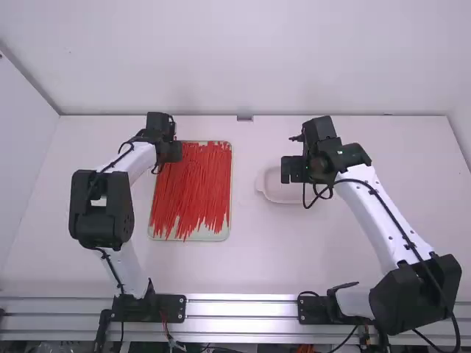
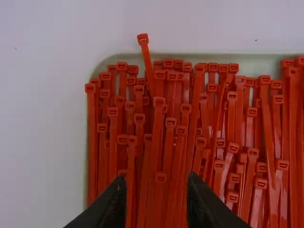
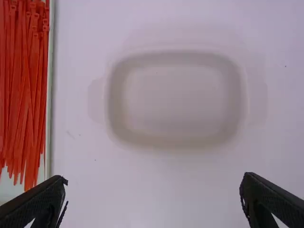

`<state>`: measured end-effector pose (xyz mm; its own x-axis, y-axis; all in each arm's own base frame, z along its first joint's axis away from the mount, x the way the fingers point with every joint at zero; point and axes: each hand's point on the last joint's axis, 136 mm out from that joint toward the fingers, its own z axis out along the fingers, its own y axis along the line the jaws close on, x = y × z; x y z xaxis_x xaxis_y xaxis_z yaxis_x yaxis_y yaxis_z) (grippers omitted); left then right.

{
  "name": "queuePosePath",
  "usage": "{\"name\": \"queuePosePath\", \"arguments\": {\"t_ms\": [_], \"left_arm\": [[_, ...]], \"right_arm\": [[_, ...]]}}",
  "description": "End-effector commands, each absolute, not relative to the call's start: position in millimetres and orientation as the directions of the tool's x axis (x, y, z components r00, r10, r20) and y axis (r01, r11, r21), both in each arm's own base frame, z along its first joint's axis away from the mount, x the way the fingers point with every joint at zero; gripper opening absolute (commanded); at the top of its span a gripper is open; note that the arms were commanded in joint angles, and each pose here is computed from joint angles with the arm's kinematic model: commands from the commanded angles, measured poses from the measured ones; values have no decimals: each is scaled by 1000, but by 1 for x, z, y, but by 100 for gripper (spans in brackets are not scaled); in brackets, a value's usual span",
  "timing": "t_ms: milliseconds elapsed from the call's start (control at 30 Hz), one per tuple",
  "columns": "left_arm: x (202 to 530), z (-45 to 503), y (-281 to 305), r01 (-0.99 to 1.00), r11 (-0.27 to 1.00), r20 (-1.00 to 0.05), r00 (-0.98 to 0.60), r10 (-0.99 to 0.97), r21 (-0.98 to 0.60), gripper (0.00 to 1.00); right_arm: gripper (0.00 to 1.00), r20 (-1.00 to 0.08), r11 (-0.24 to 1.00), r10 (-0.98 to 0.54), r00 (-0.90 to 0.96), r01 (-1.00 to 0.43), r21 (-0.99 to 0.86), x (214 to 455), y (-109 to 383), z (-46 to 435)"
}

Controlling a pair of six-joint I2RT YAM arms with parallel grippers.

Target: Fasten the cable tie

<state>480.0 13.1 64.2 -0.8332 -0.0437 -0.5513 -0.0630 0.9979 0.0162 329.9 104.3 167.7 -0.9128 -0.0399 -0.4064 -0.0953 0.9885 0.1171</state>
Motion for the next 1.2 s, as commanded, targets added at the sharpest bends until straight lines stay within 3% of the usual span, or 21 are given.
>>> {"name": "queuePosePath", "arguments": {"t_ms": [0, 467, 1167], "left_arm": [[480, 57, 16, -61, 998, -547, -835, -52, -2, 33], [468, 34, -3, 34, 999, -539, -842, 19, -19, 38], [466, 19, 2, 15, 1000, -570, -821, 16, 7, 41]], "right_arm": [[98, -412, 989, -40, -910, -95, 113, 333, 105, 168], [98, -398, 989, -34, -917, -88, 118, 329, 109, 162], [98, -415, 979, -111, -903, -172, 113, 324, 133, 163]]}}
